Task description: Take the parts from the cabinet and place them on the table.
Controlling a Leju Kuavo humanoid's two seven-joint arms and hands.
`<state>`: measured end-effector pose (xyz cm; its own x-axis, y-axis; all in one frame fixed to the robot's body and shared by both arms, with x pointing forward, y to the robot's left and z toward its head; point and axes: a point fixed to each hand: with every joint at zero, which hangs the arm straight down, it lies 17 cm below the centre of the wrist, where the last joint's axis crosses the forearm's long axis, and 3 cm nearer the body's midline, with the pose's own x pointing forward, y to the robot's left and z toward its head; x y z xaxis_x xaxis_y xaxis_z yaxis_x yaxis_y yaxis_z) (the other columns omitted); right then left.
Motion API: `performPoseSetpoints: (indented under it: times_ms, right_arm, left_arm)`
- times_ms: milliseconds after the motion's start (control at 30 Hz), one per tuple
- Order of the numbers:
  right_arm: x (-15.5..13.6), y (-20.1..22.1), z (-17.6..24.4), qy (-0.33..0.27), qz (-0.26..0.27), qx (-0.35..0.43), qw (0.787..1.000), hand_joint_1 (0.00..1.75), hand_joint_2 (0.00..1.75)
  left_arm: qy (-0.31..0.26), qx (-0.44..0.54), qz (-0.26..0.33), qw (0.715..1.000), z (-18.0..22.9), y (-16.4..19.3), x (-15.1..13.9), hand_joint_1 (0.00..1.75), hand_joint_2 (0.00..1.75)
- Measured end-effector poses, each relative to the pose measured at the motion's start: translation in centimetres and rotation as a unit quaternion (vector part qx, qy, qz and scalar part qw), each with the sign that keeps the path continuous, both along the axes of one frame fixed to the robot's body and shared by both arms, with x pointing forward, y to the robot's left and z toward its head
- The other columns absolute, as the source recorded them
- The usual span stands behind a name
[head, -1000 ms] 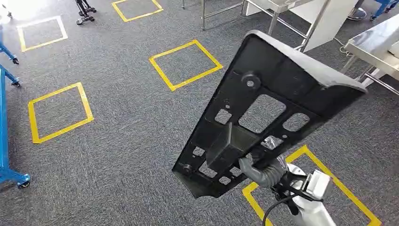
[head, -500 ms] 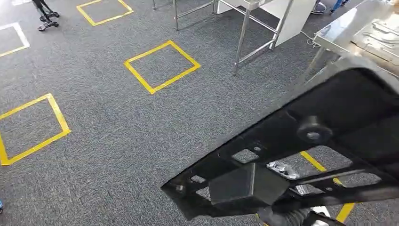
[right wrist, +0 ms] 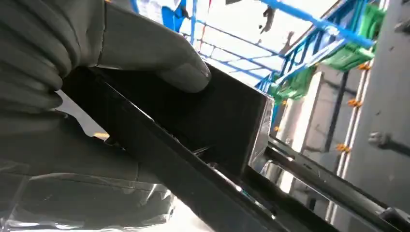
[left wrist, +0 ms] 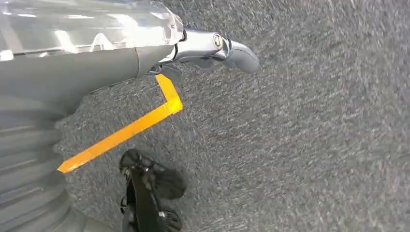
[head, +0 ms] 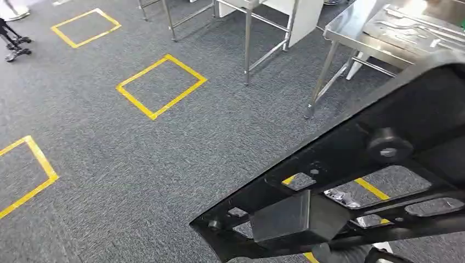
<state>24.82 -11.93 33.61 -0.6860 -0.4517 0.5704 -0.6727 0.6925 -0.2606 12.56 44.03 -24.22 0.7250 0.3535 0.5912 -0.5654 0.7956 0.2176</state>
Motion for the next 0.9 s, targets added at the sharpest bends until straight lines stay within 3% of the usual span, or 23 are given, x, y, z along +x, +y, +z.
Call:
performPoseSetpoints:
  times_ms: [200,467,900]
  right_arm:
    - [-0.4,0.7,-0.2,0.004,0.002,-0.005,1.0,1.75,1.75]
    - [-0.5,0.5,-0.2,0.01,-0.033,-0.009,0.999,1.75,1.75]
    - [-1.7,0.6,-2.3,0.02,-0.023,-0.008,0.999,1.75,1.75]
  left_arm:
    - [0.001,0.001,-0.009,1.0,0.0,-0.1,0.2,0.0,1.75]
    - [0.004,-0.003,-0.058,0.998,0.0,-1.0,1.4,0.0,1.75]
    - [0.007,-0.013,-0.037,0.999,-0.4,-2.1,0.9,0.0,1.75]
